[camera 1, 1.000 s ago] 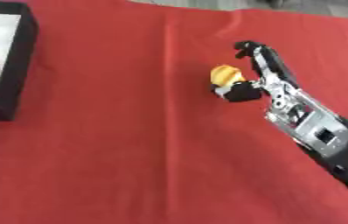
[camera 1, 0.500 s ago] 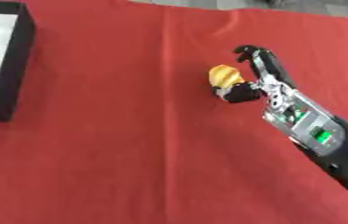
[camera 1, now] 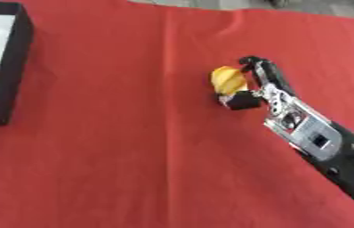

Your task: Pick up the objects with one hand, pass them to the other hand, and then place them into the box on the other side of the table.

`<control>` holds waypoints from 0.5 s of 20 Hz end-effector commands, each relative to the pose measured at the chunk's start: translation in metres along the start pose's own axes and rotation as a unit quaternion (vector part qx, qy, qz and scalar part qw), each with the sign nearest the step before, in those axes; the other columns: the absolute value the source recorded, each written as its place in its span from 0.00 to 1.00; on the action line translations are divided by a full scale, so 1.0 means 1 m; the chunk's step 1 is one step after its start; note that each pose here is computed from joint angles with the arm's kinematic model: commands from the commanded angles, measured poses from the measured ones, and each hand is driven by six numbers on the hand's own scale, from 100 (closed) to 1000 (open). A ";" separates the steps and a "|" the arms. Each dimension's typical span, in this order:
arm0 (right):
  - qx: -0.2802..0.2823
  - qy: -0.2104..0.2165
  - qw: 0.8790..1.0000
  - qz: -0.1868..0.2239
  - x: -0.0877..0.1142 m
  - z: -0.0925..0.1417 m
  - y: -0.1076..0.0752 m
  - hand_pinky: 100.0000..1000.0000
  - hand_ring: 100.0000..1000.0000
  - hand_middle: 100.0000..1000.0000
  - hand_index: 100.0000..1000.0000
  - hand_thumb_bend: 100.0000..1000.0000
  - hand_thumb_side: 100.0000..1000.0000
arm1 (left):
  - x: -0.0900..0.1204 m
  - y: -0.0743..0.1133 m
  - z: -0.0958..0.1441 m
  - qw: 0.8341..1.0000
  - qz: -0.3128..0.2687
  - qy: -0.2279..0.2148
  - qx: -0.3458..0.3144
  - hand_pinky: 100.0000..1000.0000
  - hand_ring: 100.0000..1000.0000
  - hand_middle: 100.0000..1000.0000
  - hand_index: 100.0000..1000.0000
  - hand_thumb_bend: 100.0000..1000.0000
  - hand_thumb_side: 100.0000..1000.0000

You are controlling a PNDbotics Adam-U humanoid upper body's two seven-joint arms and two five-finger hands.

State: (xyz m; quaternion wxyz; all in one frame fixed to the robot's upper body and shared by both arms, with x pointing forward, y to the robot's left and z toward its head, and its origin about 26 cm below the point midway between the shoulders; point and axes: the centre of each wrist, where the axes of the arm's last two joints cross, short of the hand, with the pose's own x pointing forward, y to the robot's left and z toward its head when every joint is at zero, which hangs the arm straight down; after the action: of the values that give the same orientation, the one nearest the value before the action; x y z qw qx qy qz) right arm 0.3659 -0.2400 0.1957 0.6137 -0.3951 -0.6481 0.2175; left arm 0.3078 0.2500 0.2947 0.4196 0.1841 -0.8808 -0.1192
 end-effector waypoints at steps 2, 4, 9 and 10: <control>-0.097 0.088 0.990 0.044 -0.003 -0.005 -0.002 0.80 0.89 0.71 0.83 0.50 0.03 | 0.007 0.005 -0.001 1.000 -0.007 -0.015 0.003 0.75 0.71 0.70 0.81 0.00 0.74; -0.095 0.090 0.990 0.044 -0.003 -0.005 0.000 0.80 0.89 0.71 0.83 0.49 0.03 | 0.007 0.005 -0.001 1.000 -0.007 -0.015 0.003 0.75 0.71 0.70 0.81 0.00 0.74; -0.095 0.086 0.991 0.037 0.000 -0.002 0.001 0.80 0.88 0.66 0.77 0.41 0.00 | 0.006 0.004 0.000 1.000 -0.008 -0.012 0.003 0.75 0.71 0.70 0.81 0.00 0.74; -0.094 0.084 0.991 0.035 0.001 -0.001 0.001 0.80 0.88 0.65 0.76 0.38 0.00 | 0.006 0.004 0.000 1.000 -0.008 -0.012 0.003 0.75 0.71 0.70 0.81 0.00 0.74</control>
State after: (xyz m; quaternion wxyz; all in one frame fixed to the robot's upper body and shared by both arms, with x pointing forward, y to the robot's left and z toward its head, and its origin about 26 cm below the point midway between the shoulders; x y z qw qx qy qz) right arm 0.3675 -0.2370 0.1947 0.6165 -0.3796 -0.6563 0.2125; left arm 0.3078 0.2504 0.2936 0.4215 0.1851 -0.8795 -0.1205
